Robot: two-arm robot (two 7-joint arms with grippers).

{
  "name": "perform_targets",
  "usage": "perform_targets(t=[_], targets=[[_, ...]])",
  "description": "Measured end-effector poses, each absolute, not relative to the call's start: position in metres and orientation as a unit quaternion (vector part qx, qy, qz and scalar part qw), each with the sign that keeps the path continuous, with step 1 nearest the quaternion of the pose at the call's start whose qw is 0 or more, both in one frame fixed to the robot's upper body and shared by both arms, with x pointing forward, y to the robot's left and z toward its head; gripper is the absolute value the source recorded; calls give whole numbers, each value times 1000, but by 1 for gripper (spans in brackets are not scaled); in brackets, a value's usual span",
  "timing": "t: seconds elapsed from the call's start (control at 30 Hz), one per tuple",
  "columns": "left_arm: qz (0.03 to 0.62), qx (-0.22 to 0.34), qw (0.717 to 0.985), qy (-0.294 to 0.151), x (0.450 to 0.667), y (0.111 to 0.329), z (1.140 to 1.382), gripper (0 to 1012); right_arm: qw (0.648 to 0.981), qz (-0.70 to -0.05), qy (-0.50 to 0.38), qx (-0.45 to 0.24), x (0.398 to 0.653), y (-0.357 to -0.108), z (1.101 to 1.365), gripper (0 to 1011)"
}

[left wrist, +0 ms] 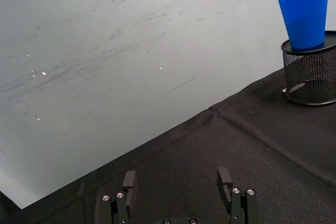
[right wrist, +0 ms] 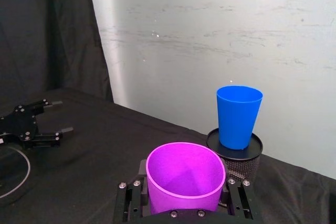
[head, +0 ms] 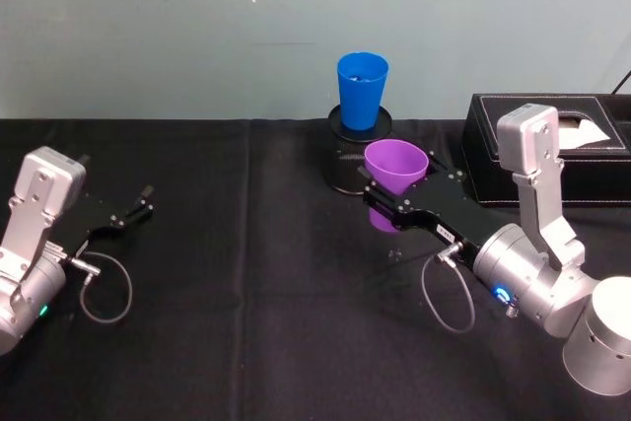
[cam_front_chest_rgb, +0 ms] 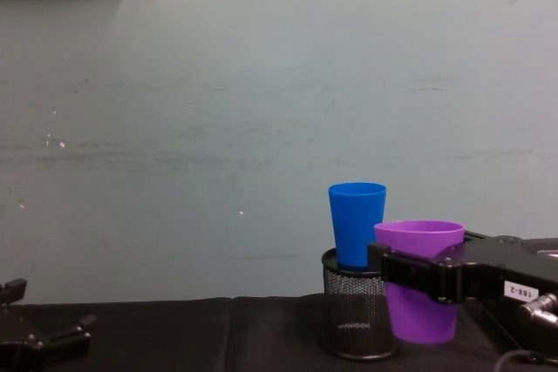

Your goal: Pick up one cup with a gripper and tap it against the other cup.

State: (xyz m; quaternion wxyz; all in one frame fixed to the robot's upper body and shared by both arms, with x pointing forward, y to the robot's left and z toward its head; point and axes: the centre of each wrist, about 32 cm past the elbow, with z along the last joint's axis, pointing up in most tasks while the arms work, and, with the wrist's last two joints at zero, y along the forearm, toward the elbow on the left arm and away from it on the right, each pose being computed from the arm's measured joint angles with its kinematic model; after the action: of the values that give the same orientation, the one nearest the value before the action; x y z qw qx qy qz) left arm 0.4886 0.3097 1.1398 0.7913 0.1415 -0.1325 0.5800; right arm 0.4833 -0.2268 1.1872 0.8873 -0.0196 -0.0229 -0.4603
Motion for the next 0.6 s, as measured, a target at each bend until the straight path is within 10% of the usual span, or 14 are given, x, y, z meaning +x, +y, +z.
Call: perform_targets(t=[0.6], targets=[[580, 142, 791, -132, 489, 310, 1140, 1000, 887, -460, -24, -19, 484, -227, 1187, 734]])
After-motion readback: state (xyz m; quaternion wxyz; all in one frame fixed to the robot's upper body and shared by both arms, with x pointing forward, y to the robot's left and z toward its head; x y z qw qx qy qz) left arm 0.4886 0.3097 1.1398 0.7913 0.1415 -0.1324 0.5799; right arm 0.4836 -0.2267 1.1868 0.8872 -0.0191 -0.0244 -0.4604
